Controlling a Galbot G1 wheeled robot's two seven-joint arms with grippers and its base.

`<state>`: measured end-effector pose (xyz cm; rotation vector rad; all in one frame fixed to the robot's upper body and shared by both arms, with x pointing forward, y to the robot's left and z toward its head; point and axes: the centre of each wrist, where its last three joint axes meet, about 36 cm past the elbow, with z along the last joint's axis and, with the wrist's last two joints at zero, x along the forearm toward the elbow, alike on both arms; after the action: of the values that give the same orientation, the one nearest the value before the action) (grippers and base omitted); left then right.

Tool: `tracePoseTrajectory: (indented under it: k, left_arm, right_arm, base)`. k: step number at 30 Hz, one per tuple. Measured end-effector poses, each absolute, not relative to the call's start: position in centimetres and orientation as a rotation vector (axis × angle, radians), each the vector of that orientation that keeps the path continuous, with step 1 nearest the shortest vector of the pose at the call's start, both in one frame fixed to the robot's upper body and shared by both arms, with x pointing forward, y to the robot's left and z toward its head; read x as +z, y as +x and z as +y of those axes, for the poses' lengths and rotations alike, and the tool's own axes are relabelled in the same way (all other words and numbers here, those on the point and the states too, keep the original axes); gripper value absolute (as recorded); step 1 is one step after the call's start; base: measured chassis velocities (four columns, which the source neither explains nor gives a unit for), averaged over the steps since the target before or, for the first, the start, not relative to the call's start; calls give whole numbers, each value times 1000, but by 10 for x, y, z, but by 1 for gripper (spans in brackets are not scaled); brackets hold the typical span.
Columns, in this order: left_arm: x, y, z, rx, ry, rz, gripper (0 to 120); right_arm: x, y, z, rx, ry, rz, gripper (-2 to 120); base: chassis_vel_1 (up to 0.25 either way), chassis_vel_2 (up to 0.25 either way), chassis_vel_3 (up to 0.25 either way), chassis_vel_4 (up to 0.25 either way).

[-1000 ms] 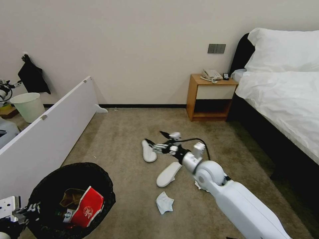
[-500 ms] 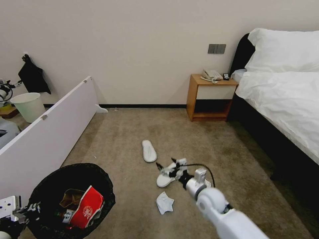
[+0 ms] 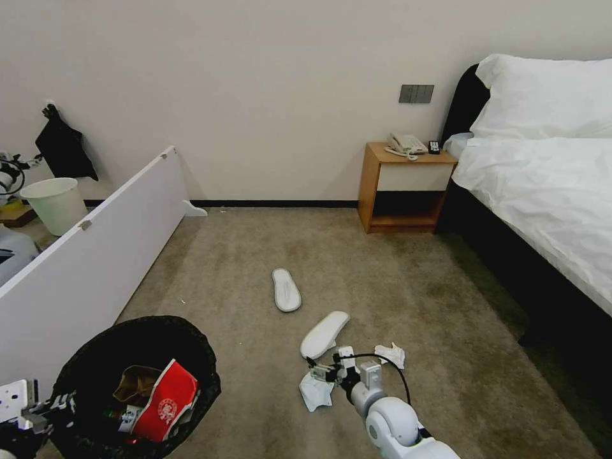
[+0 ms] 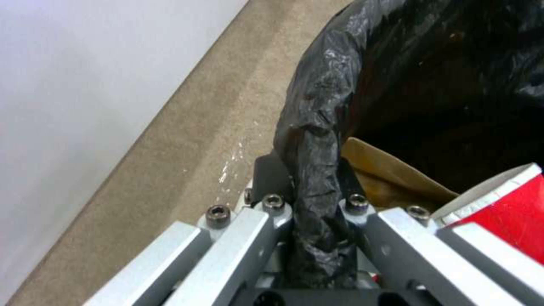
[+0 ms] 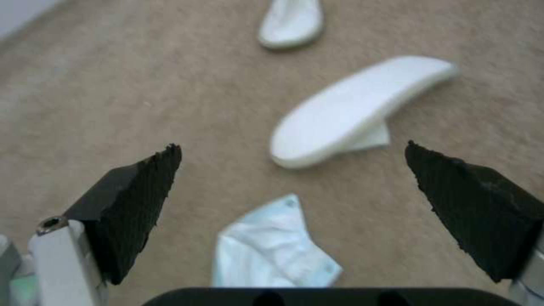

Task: Pick up the trash bin, then pick up the garbage from the floor and place it into the trash bin.

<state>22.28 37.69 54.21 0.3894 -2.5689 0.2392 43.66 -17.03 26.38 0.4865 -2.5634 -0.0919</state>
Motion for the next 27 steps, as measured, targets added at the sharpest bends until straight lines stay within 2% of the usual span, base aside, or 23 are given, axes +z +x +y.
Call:
tracePoseTrajectory:
  k: [7, 27]
  left_arm:
    - [543, 221, 373, 239, 388, -2570, 3]
    - [547, 216, 371, 233, 399, -2573, 3]
  right_arm:
    - [254, 438, -180, -73, 441, -2539, 100]
    - [186, 450, -145, 37, 505, -2375, 100]
  base:
    - [0, 0, 0, 0]
    - [0, 0, 0, 0]
